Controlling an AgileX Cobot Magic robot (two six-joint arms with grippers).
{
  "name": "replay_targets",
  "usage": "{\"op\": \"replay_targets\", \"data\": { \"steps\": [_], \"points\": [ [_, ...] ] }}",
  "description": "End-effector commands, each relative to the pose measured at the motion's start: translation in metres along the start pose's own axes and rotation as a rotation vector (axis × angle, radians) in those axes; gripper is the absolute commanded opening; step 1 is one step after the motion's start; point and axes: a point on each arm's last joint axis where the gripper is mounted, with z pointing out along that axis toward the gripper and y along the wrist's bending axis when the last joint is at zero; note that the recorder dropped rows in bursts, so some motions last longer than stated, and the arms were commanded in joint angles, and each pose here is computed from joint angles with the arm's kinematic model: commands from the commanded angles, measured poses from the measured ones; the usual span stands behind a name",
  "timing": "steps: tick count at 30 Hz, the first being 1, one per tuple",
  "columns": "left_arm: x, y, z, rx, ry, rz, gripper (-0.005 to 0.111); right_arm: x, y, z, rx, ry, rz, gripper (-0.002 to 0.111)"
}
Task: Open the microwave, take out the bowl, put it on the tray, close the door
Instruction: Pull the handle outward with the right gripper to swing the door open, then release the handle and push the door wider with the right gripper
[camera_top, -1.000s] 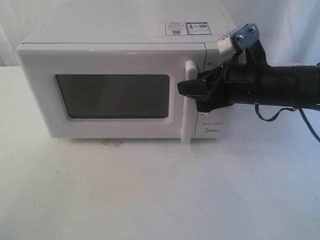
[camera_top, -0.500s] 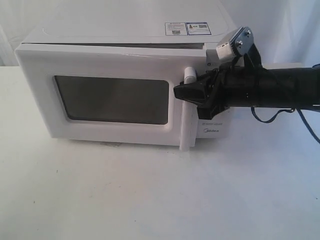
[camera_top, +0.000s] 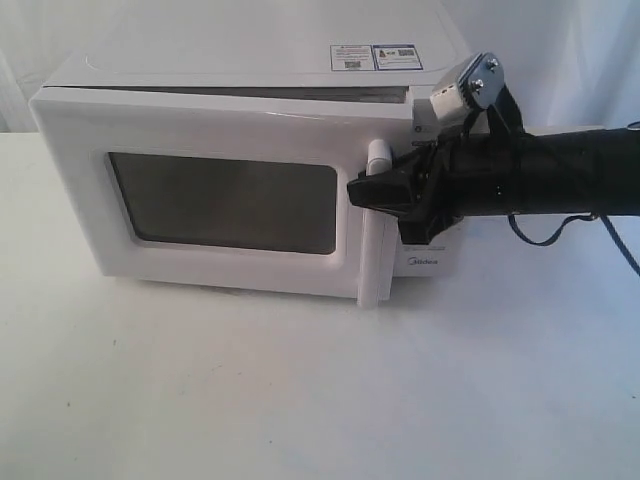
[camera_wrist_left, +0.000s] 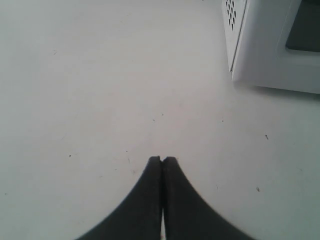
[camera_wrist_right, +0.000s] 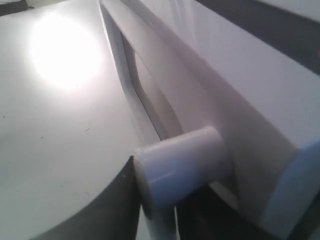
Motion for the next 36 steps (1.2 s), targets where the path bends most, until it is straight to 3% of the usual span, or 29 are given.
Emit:
{"op": "replay_targets", "data": {
  "steps": [1,7,10,19,24,27,30,34,36],
  "points": [
    [0.002,0.0,0.0,-0.002,0.003,-0.004,0.0,-0.016,0.037,-0.003,-0.27,-0.04,0.022,0.008],
    [0.002,0.0,0.0,-0.002,0.003,-0.004,0.0,-0.016,0.045,-0.011,-0.286,0.045,0.036,0.045],
    [0.002,0.0,0.0,-0.002,0.003,-0.004,0.0,-0.018,0.049,-0.014,-0.295,0.071,0.088,0.052],
    [0.002,0.0,0.0,-0.002,0.003,-0.004,0.0,-0.032,0.069,-0.038,-0.27,0.134,0.067,0.039],
    [0.002,0.0,0.0,-0.002,0.003,-0.004,0.0,-0.047,0.087,-0.06,-0.215,0.135,0.043,0.038],
    [0.002,0.0,0.0,-0.002,0.003,-0.004,0.0,-0.057,0.087,-0.074,-0.008,0.122,0.087,0.038],
    [0.002,0.0,0.0,-0.002,0.003,-0.004,0.0,-0.063,0.076,-0.089,0.256,0.093,0.141,0.026],
    [0.002,0.0,0.0,-0.002,0.003,-0.004,0.0,-0.067,0.069,-0.093,0.36,0.054,0.119,0.002],
    [0.002,0.0,0.0,-0.002,0.003,-0.004,0.0,-0.065,0.057,-0.094,0.475,0.008,0.12,0.0]
  ]
}}
